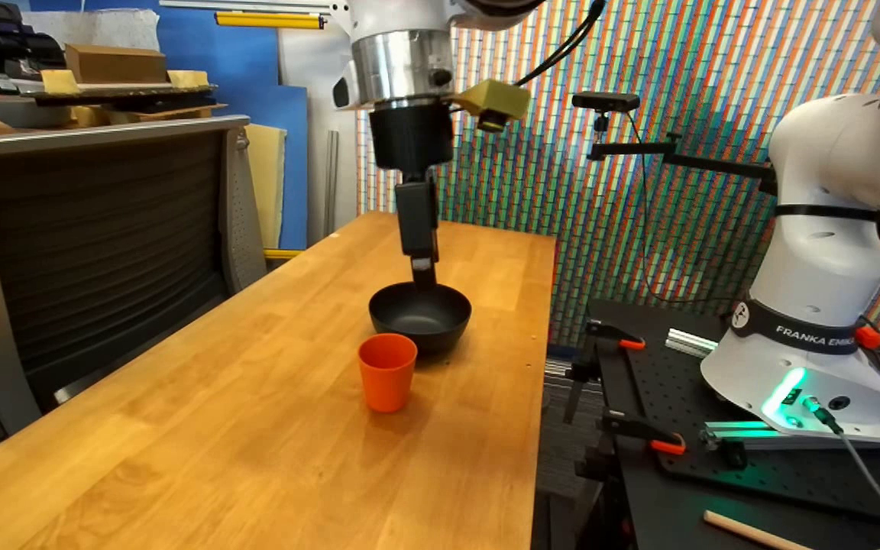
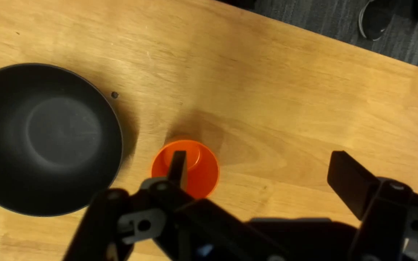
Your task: Put the orange cup in the black bowl
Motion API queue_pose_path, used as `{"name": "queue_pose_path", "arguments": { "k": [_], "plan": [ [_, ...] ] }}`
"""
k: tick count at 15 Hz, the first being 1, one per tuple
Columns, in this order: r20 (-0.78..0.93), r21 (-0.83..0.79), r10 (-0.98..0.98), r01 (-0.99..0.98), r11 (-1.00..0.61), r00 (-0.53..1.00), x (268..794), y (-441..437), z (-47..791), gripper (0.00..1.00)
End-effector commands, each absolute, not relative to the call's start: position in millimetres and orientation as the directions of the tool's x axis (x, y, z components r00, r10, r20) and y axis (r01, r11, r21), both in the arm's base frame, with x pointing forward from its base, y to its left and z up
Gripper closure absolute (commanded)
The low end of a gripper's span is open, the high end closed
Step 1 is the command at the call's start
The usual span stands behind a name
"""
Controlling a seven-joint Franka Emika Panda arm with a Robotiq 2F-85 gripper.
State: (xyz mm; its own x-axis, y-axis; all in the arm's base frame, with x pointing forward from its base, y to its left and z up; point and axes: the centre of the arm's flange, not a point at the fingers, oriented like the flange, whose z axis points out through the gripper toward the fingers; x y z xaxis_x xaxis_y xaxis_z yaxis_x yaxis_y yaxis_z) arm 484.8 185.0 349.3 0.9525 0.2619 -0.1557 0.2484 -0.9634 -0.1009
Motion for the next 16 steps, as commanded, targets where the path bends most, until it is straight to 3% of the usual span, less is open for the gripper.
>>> {"name": "queue_pose_path", "arguments": {
  "k": [1, 8, 16],
  "plan": [
    [-0.206, -0.078, 0.277, 0.267, -0.961, 0.939, 543, 221, 325, 0.00],
    [-0.283, -0.033, 0.214, 0.214, -0.976, 0.935, 576, 219, 264, 0.00],
    [-0.374, -0.097, 0.182, 0.156, -0.983, 0.910, 574, 217, 221, 0.00]
  ]
}}
